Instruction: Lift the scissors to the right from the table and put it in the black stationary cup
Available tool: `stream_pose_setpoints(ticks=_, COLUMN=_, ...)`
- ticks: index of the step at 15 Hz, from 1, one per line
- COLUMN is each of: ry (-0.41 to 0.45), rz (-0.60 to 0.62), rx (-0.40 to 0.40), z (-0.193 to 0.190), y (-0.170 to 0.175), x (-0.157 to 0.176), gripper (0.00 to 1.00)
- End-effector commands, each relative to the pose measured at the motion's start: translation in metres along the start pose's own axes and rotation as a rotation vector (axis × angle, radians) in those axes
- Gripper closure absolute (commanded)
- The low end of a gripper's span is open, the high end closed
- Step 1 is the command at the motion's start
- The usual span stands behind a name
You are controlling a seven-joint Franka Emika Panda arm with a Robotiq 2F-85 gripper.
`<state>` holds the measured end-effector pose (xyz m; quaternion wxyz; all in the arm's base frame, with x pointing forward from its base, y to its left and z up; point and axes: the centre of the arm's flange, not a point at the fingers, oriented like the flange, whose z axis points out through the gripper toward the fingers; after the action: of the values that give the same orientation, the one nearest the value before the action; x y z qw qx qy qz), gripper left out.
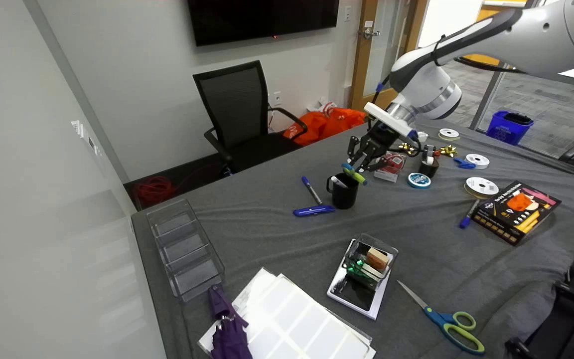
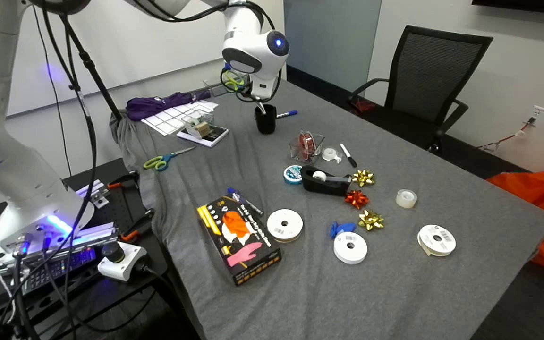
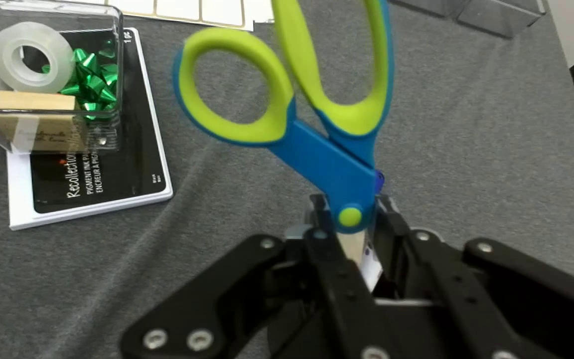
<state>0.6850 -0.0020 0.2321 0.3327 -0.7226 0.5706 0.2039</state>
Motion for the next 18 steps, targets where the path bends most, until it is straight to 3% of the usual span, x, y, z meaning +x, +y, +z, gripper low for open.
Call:
stream_pose_setpoints(ticks=1, ry=-0.011, rz=0.05, rx=0.014, z=0.006, y=-0.018, x=0.014, gripper=0.94)
stream_pose_setpoints(ticks=17, ry=0.072, rz=0.143, rx=0.019, z=0.024, y=-0.026, x=0.061, gripper=0.94)
stream_pose_setpoints(ticks=18, ry=0.074, rz=0.144, rx=0.015, z=0.024, y=-0.026, x=0.061, gripper=0.65)
